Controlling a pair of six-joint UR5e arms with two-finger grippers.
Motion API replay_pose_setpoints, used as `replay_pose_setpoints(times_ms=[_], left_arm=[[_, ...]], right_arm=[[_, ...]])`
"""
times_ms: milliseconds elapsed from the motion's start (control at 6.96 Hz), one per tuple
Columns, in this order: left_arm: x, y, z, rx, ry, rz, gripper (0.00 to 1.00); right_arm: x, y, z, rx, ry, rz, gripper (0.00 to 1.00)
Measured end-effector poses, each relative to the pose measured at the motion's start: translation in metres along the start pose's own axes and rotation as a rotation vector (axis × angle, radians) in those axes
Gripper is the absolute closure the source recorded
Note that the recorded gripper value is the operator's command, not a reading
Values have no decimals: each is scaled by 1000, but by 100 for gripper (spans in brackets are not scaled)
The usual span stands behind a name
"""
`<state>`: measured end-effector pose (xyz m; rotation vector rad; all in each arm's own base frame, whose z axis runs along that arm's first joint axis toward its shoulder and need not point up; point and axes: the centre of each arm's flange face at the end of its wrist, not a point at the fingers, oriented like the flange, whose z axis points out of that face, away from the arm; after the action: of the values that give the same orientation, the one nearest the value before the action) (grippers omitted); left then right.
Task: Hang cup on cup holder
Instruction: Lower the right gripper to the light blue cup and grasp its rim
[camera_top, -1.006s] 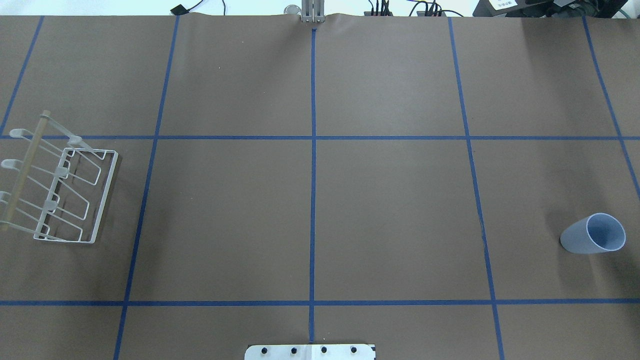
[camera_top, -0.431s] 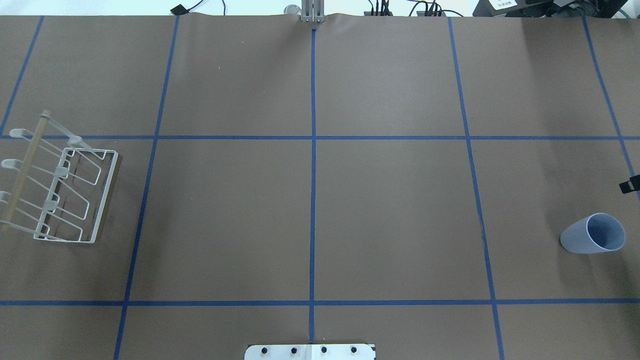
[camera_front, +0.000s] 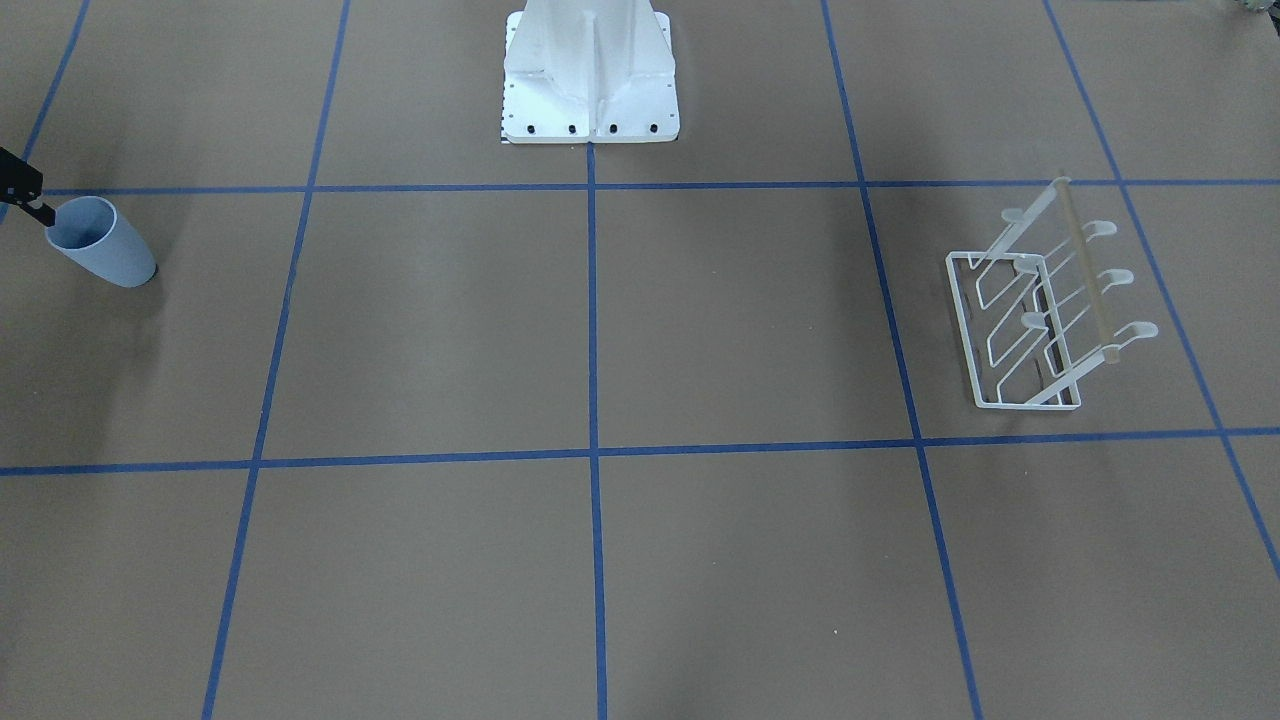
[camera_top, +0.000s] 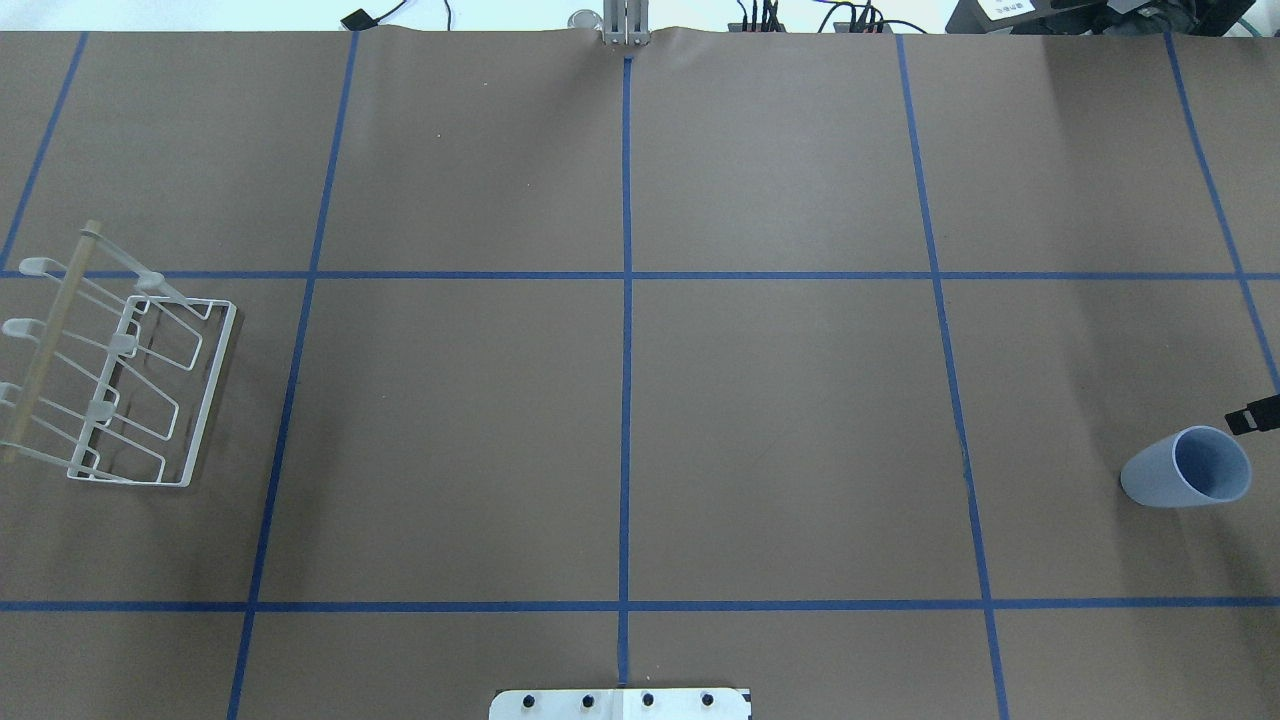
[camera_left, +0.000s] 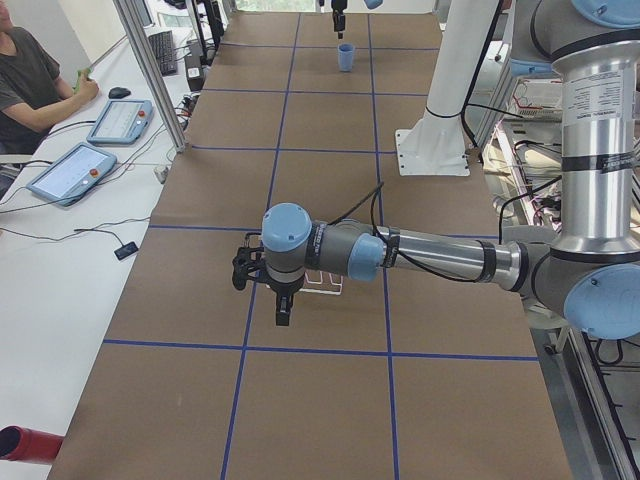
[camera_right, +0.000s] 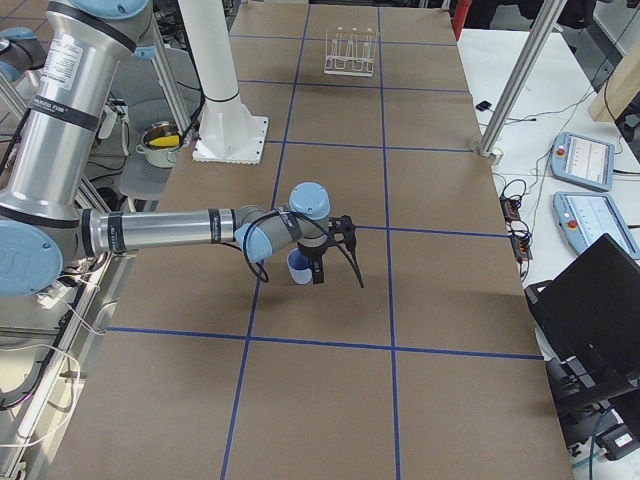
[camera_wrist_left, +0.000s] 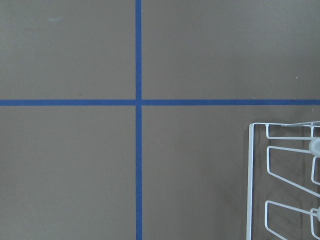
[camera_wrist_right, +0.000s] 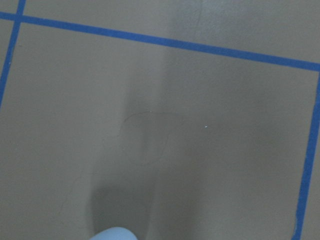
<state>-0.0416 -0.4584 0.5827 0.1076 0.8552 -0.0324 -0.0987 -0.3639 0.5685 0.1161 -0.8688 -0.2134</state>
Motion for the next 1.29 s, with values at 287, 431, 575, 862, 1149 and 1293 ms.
replay_pose_setpoints(times_ms=[287,431,575,862,1149,1293], left_arm=[[0,1,0,0,0,0,2],[0,1,0,0,0,1,2],[1,1,-1,1,0,1,2],[3,1,-3,6,1,5,2],[4,1,-5,10,-1,9,2],[5,1,-6,12,-2,11,2]], right_arm=[[-8,5,15,-26,31,-31,0],[-8,6,21,-37,38,-36,0],[-7,7,26,-46,42,-35,1],[-1,6,37,-67,43,-28,2],[-5,6,47,-87,37,-40,20],[-8,7,51,-98,35,-47,89]])
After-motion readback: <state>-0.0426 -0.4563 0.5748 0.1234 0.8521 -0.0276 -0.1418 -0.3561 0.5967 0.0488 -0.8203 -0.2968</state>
